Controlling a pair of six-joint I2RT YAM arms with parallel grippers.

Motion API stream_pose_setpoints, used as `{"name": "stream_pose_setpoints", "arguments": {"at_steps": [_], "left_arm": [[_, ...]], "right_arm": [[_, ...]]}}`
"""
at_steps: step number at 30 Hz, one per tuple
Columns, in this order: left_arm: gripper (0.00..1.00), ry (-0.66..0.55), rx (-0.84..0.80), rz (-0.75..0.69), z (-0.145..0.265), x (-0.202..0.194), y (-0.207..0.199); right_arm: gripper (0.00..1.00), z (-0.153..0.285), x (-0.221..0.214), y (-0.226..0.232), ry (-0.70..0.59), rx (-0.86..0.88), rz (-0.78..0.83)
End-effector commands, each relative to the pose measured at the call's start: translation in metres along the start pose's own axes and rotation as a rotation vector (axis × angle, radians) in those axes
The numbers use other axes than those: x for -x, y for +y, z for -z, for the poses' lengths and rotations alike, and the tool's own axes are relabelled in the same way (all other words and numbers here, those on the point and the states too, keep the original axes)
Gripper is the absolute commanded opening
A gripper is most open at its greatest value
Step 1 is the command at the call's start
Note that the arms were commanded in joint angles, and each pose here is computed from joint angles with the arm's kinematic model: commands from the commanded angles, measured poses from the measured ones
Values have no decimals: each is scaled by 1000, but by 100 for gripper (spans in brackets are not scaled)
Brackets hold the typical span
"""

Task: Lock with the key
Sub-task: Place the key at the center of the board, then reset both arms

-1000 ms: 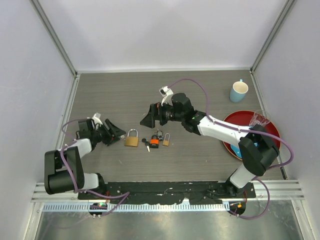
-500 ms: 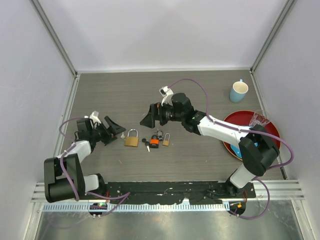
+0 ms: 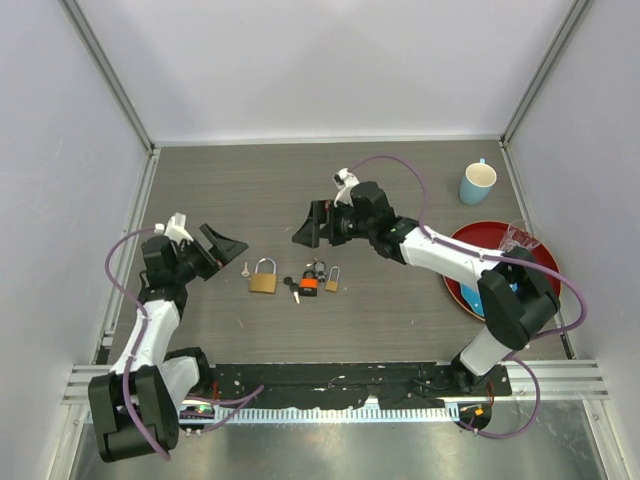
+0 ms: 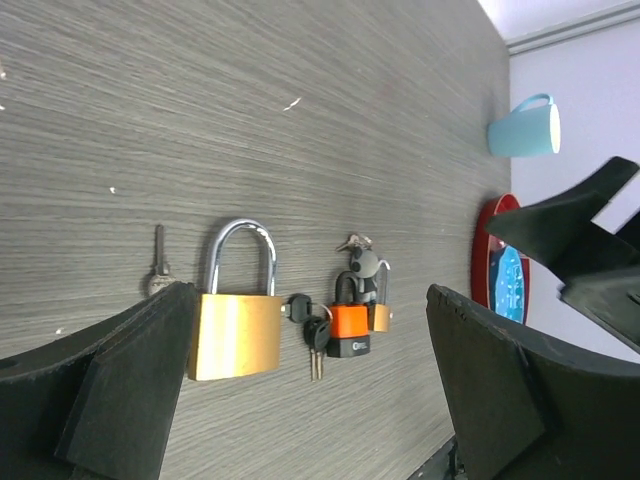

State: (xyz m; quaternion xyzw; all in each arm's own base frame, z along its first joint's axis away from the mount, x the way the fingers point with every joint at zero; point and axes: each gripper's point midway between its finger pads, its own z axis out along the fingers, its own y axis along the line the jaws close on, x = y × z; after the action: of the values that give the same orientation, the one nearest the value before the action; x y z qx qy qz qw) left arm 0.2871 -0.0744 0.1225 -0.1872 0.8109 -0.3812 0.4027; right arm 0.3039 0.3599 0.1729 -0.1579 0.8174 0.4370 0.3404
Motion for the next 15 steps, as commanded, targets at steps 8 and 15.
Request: {"name": "stream_pose_setpoints", "arguments": {"at_steps": [8, 15], "left_arm": [[100, -35, -13, -32, 29, 24, -44], [100, -25, 73, -101, 42, 32, -46]], "right_arm": [[99, 50, 23, -32, -83, -133, -105], [100, 87, 28, -44, -134, -230, -91]]}}
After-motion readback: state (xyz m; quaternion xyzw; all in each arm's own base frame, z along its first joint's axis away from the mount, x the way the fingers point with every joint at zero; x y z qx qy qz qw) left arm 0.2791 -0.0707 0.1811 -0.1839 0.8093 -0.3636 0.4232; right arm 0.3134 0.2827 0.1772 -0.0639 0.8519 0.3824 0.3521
